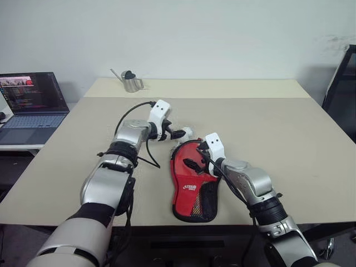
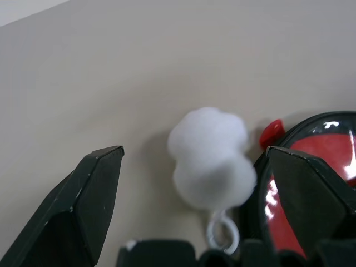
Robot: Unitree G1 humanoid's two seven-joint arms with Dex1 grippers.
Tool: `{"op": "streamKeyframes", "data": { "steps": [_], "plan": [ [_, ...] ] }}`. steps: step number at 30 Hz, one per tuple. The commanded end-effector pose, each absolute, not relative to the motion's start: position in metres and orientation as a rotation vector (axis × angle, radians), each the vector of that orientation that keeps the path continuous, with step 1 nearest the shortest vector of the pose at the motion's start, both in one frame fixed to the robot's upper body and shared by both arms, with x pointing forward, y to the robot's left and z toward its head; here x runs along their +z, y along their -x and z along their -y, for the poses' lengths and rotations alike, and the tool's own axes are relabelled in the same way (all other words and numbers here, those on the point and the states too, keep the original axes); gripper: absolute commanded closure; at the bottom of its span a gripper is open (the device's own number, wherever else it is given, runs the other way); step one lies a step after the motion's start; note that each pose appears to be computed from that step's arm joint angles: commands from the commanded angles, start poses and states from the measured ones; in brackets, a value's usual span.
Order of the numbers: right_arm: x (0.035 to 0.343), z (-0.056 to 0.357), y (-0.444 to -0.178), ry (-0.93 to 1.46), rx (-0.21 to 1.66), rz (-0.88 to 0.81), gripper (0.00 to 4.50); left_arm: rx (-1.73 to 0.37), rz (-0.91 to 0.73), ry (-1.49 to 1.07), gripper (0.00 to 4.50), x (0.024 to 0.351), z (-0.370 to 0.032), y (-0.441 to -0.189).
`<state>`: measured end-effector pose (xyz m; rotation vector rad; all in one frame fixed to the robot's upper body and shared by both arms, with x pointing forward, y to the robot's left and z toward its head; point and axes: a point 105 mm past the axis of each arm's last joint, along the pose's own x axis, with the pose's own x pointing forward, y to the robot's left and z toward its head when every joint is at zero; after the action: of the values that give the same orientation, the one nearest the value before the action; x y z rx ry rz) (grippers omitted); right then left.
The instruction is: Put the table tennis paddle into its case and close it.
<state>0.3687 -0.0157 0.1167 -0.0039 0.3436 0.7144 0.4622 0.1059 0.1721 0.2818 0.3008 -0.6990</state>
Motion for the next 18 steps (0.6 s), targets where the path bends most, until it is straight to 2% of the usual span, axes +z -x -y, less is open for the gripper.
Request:
{"op": "streamKeyframes", "data": {
  "steps": [1, 10, 13, 18],
  "plan": [
    [0.109, 0.015, -0.364, -0.006, 0.701, -0.376, 0.04, -0.671, -0.267, -0.271, 0.00, 0.181, -0.100, -0.467],
    [0.110, 0.019, -0.363, -0.027, 0.660, -0.366, 0.04, -0.592, -0.330, -0.218, 0.00, 0.153, -0.092, -0.467],
    [0.110, 0.019, -0.363, -0.034, 0.647, -0.362, 0.00, -0.584, -0.344, -0.209, 0.57, 0.145, -0.085, -0.466],
    [0.111, 0.020, -0.362, -0.041, 0.623, -0.349, 0.00, -0.588, -0.351, -0.206, 2.28, 0.139, -0.073, -0.464]
  ]
}}
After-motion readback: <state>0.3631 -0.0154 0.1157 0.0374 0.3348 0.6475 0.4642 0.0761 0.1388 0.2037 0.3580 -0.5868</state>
